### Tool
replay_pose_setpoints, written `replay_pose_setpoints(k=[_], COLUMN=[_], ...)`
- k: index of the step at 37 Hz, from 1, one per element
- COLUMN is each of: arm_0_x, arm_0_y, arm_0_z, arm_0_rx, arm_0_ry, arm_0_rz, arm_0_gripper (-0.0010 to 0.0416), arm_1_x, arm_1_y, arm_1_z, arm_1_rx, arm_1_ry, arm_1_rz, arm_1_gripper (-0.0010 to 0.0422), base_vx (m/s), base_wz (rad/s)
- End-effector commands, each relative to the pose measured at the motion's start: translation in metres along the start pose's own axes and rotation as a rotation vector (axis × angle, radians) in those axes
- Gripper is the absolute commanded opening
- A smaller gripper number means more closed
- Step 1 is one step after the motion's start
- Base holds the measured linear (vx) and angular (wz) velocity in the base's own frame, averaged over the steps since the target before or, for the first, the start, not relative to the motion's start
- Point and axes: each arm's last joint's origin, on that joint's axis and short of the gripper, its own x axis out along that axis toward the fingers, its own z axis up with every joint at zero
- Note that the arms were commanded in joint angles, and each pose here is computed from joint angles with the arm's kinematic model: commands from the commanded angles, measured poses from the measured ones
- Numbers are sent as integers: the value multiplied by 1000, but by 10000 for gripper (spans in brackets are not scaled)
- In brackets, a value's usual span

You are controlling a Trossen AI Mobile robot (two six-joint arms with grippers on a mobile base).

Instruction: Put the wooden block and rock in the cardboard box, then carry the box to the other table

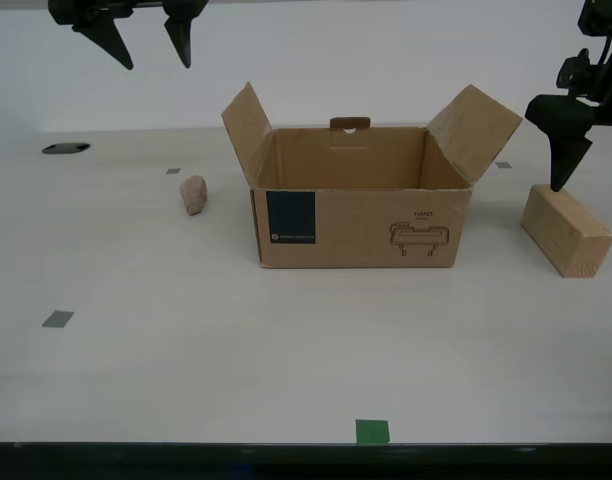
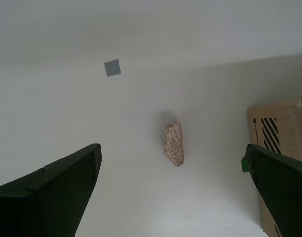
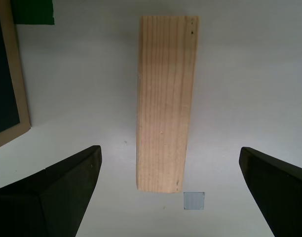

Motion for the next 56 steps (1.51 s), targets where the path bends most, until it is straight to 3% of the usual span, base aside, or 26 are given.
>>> replay_pose_setpoints(k=[1,9,29,42,56], arm_0_x=[0,0,0,0,0], arm_0_y=[0,1,2,3,4], arm_0_z=[0,0,1,2,4], arm_0_rx=[-2,-4,-4,-7,-13], arm_0_ry=[2,1,-10,-24,-42], arm_0_rz=[4,4,4,22,23], arm_0_gripper=[390,389,389,390,390], arm_1_x=[1,1,67,107,135], arm_1_y=[-1,-1,-8,-11,-9], arm_1_z=[0,1,-3,-15,-42], arm_1_rx=[-1,-4,-4,15,-45], arm_1_ry=[0,-13,121,202,234], arm_1_rz=[2,1,7,11,20], arm_1_gripper=[400,400,400,400,400], base_vx=[0,0,0,0,0], base_wz=[0,0,0,0,0])
